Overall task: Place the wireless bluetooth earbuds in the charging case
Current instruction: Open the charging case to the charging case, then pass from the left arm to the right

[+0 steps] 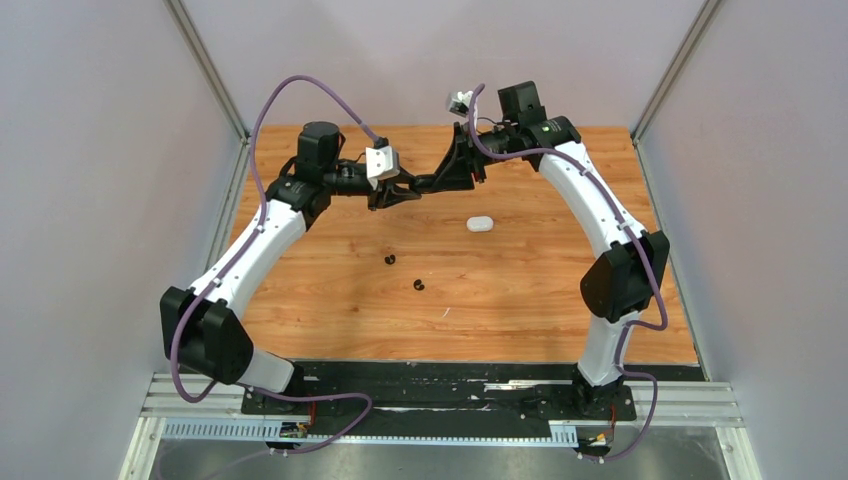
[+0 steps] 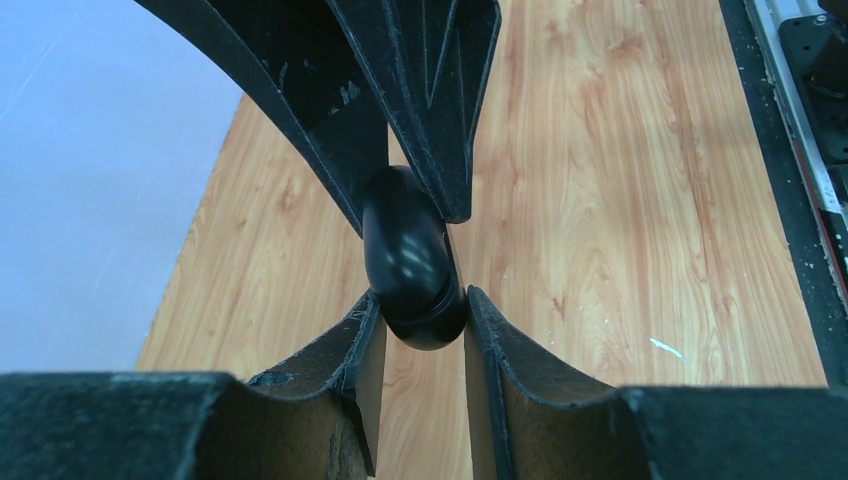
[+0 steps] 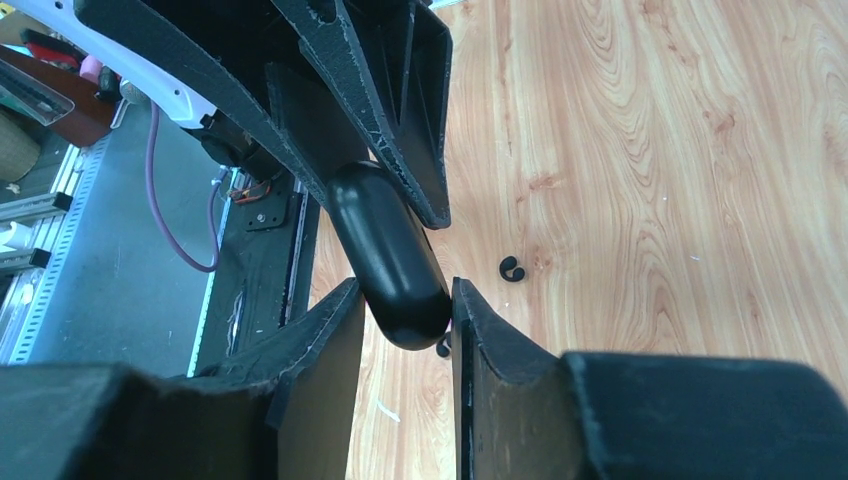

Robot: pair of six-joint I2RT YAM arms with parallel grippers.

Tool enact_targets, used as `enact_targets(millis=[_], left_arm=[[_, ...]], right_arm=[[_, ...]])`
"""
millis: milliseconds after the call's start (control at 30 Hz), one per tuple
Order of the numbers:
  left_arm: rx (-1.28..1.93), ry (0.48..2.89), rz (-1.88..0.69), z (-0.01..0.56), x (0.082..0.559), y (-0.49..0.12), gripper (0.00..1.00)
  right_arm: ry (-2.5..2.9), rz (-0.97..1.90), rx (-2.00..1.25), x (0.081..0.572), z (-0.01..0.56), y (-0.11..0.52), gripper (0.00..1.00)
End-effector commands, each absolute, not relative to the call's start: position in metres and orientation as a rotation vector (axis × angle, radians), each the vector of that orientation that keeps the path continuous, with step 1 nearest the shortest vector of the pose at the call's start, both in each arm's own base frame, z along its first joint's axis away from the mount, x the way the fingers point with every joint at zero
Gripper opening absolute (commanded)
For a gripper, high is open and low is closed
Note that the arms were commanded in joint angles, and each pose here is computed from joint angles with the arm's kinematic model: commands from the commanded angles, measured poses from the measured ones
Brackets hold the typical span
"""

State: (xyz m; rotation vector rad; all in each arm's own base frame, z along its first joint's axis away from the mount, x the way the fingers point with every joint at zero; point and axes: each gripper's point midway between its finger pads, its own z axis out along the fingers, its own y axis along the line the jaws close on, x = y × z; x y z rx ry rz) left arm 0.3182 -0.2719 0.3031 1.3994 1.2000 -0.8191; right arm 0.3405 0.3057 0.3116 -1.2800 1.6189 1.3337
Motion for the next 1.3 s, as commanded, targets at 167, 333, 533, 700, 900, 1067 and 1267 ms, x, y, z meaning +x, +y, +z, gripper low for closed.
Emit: enact_targets(millis=[167, 333, 533, 700, 900, 1067, 1267], left_arm=[[1.447, 1.175, -0.934, 0.306, 0.296, -0.283, 0.00], [1.442, 1.189, -0.942, 0.304, 0.298, -0.284, 0.00], [1.417, 1.200, -0.951, 0.305, 0.301, -0.286, 0.00], [1.350, 1.222, -0.973, 0.312, 0.307, -0.289, 0.00], [1.309, 1.241, -1.006, 0.315, 0.310, -0.291, 0.00], [1.301, 1.242, -0.990, 0.316, 0.313, -0.291, 0.00], [1.294, 1.247, -0.998, 0.316, 0.315, -0.292, 0.00]], right_arm=[[1.534, 1.189, -1.253, 0.372, 0.333, 0.300, 0.36], [1.536, 1.157, -1.245, 0.376, 0.334, 0.299, 0.37], [1.528, 1.150, -1.254, 0.375, 0.333, 0.298, 0.37], [1.517, 1.164, -1.276, 0.366, 0.329, 0.299, 0.37], [1.520, 1.155, -1.304, 0.360, 0.322, 0.296, 0.31], [1.524, 1.153, -1.313, 0.356, 0.316, 0.294, 0.30], [1.524, 1.167, -1.316, 0.355, 0.314, 0.295, 0.17]])
